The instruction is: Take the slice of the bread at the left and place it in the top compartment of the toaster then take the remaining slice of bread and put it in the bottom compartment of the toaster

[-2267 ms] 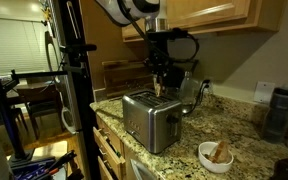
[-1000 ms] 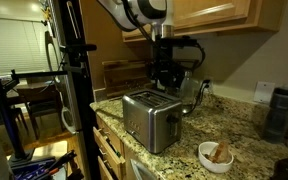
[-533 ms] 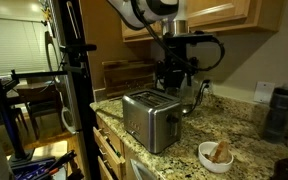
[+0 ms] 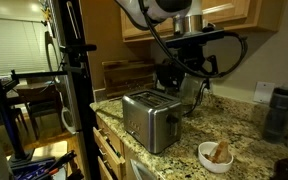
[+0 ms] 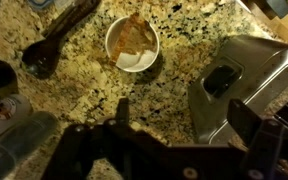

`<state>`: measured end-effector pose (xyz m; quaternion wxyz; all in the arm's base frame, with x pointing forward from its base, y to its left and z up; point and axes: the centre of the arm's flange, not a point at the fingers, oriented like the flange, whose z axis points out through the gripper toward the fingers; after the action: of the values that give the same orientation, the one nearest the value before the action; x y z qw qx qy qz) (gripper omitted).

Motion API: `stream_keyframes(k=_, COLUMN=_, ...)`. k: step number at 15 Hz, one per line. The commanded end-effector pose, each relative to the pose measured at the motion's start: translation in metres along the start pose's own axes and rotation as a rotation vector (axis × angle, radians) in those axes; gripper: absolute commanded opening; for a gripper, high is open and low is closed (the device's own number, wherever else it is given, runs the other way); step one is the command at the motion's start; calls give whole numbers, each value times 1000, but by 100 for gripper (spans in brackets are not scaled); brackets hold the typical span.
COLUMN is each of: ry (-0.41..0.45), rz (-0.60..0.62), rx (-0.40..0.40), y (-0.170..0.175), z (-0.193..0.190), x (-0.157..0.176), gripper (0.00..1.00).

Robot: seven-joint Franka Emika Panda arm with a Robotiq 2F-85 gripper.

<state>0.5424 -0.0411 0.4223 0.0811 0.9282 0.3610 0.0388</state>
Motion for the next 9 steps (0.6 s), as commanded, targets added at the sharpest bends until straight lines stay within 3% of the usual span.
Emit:
stream_keyframes(k=1, ry=6, rz=189, rx=-60, y=-2, z=7, x=-26, gripper=100)
stream_keyframes(k=9, ry=-3, rz=524, rx=-120, y=16, z=40, x=-66, gripper=100)
